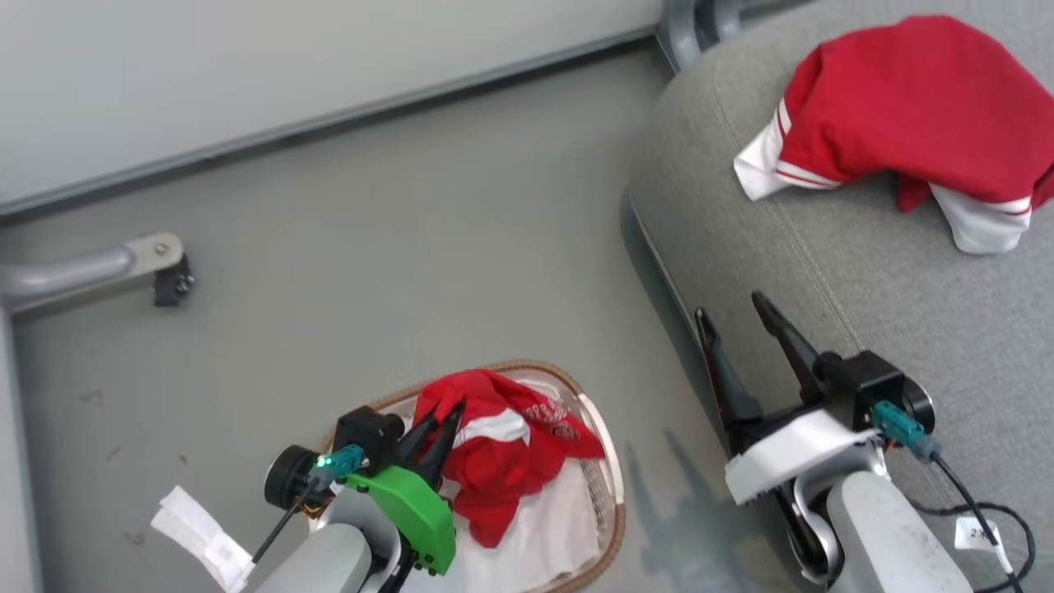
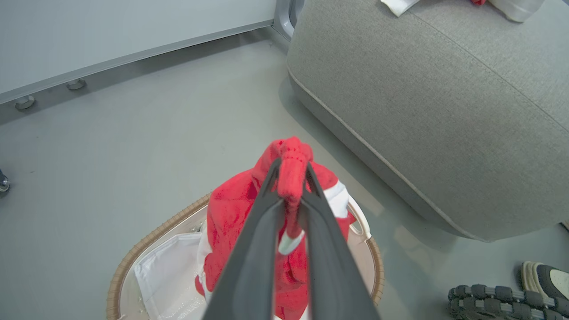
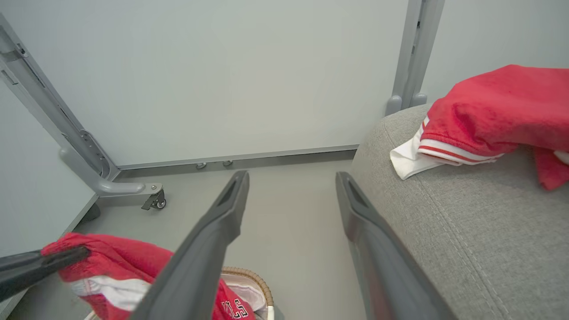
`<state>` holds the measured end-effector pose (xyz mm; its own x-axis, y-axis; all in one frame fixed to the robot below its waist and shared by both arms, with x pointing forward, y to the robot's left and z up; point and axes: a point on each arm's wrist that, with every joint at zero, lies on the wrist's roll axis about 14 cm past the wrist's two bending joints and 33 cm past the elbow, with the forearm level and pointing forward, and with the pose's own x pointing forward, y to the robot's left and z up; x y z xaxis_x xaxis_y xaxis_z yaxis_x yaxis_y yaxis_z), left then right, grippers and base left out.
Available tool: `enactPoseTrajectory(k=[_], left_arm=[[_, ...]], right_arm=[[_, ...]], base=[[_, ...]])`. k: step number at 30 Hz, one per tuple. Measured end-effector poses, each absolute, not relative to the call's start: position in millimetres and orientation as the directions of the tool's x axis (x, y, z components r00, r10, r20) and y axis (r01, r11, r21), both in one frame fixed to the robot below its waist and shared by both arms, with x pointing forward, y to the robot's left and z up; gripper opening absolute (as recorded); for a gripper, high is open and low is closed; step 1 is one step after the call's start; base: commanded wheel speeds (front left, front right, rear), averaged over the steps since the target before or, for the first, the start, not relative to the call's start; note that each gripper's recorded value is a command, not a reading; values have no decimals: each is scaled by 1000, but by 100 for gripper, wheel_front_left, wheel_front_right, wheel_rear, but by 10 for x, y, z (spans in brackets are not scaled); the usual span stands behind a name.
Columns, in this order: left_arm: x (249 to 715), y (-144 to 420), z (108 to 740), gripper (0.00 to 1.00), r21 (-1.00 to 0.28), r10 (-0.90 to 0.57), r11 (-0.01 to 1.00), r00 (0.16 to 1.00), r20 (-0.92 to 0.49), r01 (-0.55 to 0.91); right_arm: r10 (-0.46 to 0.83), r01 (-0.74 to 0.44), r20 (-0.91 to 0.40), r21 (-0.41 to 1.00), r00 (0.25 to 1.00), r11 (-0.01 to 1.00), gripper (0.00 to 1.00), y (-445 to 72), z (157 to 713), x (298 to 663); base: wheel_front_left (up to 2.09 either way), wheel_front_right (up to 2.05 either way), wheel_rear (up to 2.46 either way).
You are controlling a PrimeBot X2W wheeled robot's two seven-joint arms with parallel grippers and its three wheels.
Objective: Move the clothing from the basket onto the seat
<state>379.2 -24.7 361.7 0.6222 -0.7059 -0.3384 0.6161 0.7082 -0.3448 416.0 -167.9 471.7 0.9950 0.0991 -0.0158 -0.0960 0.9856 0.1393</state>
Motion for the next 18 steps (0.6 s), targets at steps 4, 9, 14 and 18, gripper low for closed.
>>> enactPoseTrajectory(k=[4,9,14,18], left_arm=[[3872,-184,4001,0,-316,-677,732,699,-233,604],[3996,-108,4578,0,-249,-643,752,763,-70,611],[4036,-35,5104,0,-196,-612,765,787,77,614],[4070,46,5561,0,-148,-585,775,786,200,615]], right_arm=[[108,-105,-9,151,994,983,100,-1628,4753,4047],[129,-128,4,161,992,979,100,-1539,4804,3944],[152,-152,13,164,988,975,100,-1451,4842,3856],[175,-176,17,169,984,970,100,-1366,4854,3787]], base=[[0,0,0],[0,0,0],[0,0,0],[0,0,0]])
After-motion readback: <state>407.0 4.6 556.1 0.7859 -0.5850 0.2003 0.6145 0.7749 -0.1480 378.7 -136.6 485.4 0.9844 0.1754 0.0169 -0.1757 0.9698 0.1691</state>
